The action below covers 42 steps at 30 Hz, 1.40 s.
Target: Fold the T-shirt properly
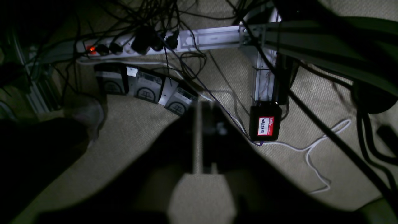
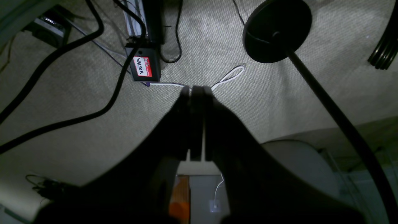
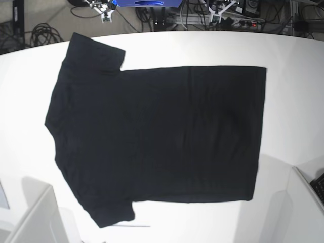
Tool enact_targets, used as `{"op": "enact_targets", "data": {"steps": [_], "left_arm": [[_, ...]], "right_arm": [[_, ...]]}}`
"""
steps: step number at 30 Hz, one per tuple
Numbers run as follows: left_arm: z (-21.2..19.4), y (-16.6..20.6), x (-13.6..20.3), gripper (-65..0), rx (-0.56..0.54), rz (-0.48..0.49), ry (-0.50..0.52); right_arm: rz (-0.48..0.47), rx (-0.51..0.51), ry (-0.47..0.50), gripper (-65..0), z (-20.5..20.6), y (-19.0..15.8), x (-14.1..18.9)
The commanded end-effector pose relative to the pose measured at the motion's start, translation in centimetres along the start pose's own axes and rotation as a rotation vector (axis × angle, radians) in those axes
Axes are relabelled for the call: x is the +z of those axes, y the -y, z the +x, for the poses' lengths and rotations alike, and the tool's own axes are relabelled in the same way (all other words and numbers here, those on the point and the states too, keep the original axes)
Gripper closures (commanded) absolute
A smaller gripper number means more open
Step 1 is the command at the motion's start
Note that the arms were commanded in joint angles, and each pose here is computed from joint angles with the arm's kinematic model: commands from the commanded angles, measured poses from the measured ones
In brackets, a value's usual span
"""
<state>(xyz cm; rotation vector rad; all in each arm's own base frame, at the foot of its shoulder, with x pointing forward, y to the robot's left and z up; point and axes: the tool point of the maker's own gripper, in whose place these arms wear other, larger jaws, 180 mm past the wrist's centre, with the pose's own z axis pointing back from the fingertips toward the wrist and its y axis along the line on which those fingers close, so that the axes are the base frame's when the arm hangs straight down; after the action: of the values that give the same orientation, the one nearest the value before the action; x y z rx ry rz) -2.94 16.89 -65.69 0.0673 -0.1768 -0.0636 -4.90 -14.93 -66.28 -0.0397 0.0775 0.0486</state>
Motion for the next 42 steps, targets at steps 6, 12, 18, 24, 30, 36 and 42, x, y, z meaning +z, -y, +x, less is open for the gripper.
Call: {"op": "enact_targets", "data": {"steps": [6,12,18,24,30,36,42], "left_arm": [[-1.1,0.0,0.3,-33.4,-0.014,0.001,-0.014],[-1.4,0.0,0.3,0.0,-0.016,0.0,-0.022],[-2.4,-0.2,0.7,0.0,-0.019,0.002,-0.022],[-4.6,0.7,2.5,0.0,-0.144,-0.076,0.021],[-6.6,1.0,5.4,0.0,-0.158,-0.101,0.069],[-6.9,-0.3,8.7,0.0,-0.143,-0.075,0.139],[-5.2,-2.3,12.7,0.0,-0.117,-0.064,0.237]], "right_arm": [[-0.003,0.011,0.075,0.0,-0.8,0.2,0.1],[-0.004,0.013,0.027,0.0,-2.3,0.3,0.1],[-0.027,0.009,0.028,0.0,-2.3,1.8,0.2],[-0.05,-0.012,0.095,0.0,-3.3,3.4,1.3],[-0.063,-0.139,0.172,0.0,-4.6,5.5,3.5],[-0.044,-0.217,0.248,0.0,-5.8,6.2,6.7],[-0.129,-0.307,0.33,0.0,-6.0,10.2,10.7]]}}
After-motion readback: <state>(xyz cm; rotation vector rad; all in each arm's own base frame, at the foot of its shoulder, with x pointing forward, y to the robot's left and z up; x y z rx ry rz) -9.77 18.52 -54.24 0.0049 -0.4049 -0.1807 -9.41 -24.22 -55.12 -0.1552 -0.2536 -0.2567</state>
